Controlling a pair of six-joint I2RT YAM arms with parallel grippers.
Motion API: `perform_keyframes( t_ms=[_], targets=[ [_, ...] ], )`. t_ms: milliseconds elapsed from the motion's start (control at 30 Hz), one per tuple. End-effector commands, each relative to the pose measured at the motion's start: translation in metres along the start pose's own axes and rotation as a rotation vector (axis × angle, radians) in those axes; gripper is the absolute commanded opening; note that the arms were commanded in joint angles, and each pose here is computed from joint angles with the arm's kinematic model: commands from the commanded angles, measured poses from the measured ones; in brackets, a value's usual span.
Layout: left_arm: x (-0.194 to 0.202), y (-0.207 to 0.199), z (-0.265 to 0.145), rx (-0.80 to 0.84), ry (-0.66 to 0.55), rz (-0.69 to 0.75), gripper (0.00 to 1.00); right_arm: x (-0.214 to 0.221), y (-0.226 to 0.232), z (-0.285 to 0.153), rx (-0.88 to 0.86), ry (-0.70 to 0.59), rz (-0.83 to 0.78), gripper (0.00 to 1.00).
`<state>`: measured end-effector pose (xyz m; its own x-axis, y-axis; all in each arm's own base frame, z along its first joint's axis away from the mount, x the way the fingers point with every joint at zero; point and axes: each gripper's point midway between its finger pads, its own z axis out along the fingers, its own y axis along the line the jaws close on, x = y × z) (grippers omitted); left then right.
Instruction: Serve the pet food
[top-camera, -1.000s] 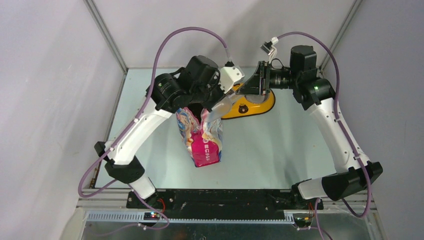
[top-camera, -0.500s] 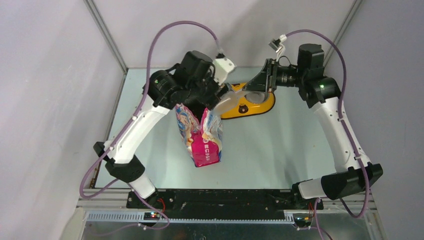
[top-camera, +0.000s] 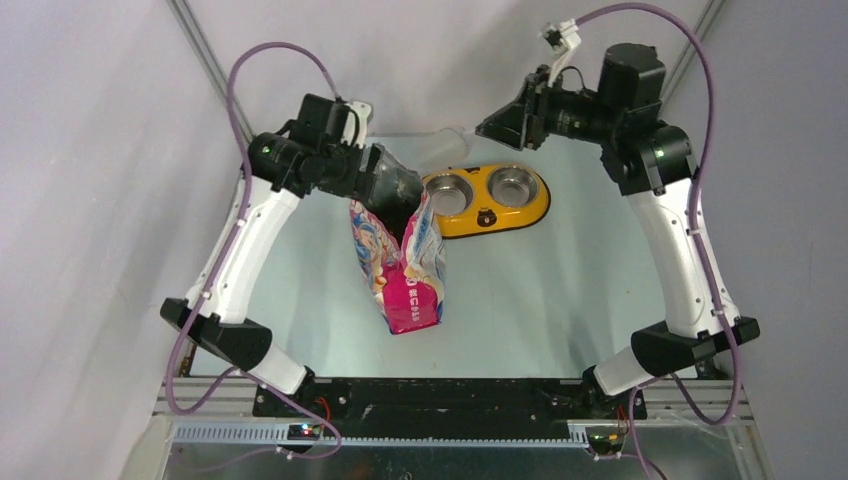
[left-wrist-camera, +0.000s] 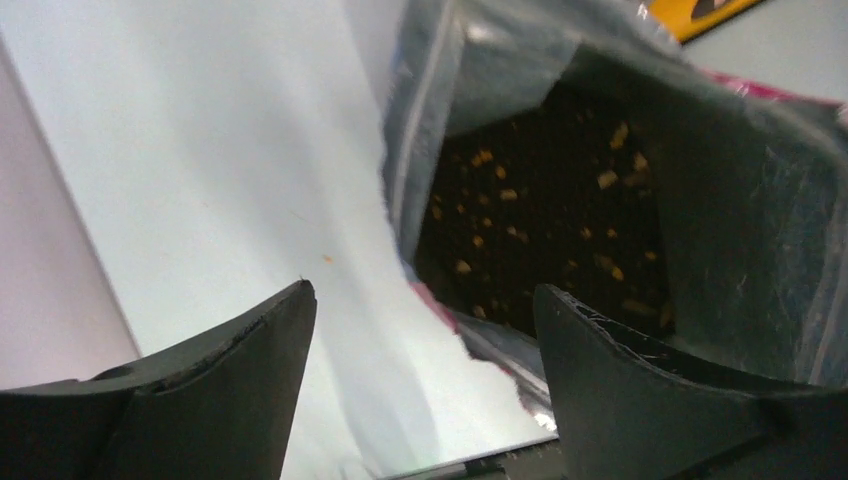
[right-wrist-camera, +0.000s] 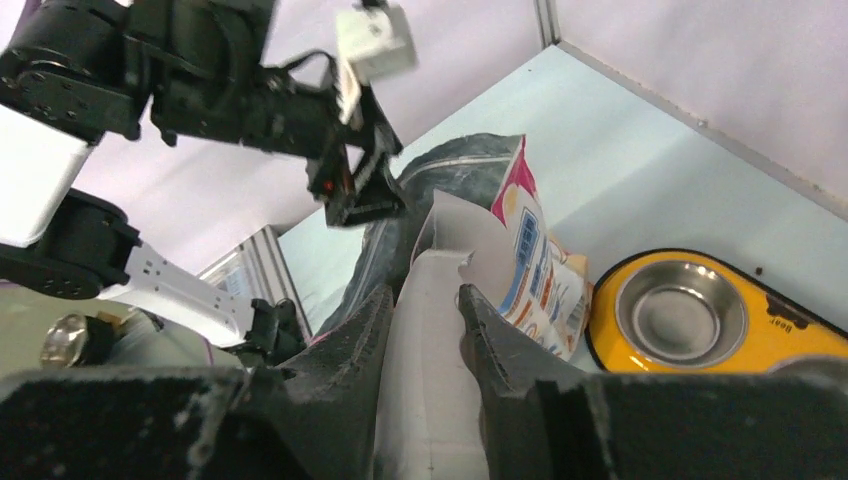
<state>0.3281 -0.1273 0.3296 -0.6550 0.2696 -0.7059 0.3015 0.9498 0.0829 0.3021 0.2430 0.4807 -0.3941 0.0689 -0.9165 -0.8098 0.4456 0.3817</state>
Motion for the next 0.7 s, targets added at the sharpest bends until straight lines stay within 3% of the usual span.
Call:
perform_keyframes(
  t_ms=[0, 200, 267, 300, 367, 500, 667],
  targets=[
    [0.022, -0.017, 0.011, 0.083, 0.095, -0.066, 0.81, 0.002, 0.003, 0.029, 0.055, 0.03, -0.125, 0.0],
    [0.039, -0.011, 0.02, 0.123, 0.163, -0.148, 0.49, 0.03, -0.001, 0.074, 0.133, 0.109, -0.2, 0.0],
    [0.042, -0.014, 0.021, 0.162, 0.173, -0.168, 0.3, 0.04, -0.012, 0.087, 0.202, 0.135, -0.201, 0.0],
    [0.041, -0.018, 0.021, 0.199, 0.173, -0.17, 0.16, 0.046, -0.017, 0.095, 0.226, 0.15, -0.204, 0.0],
    [0.037, -0.022, 0.02, 0.243, 0.159, -0.17, 0.02, 0.057, -0.02, 0.108, 0.241, 0.181, -0.198, 0.0],
    [0.004, -0.025, 0.011, 0.295, 0.054, -0.131, 0.0, 0.078, -0.023, 0.128, 0.257, 0.234, -0.202, 0.0],
    [-0.062, -0.007, -0.014, 0.26, -0.169, -0.082, 0.0, 0.097, -0.03, 0.147, 0.26, 0.304, -0.209, 0.0]
  ],
)
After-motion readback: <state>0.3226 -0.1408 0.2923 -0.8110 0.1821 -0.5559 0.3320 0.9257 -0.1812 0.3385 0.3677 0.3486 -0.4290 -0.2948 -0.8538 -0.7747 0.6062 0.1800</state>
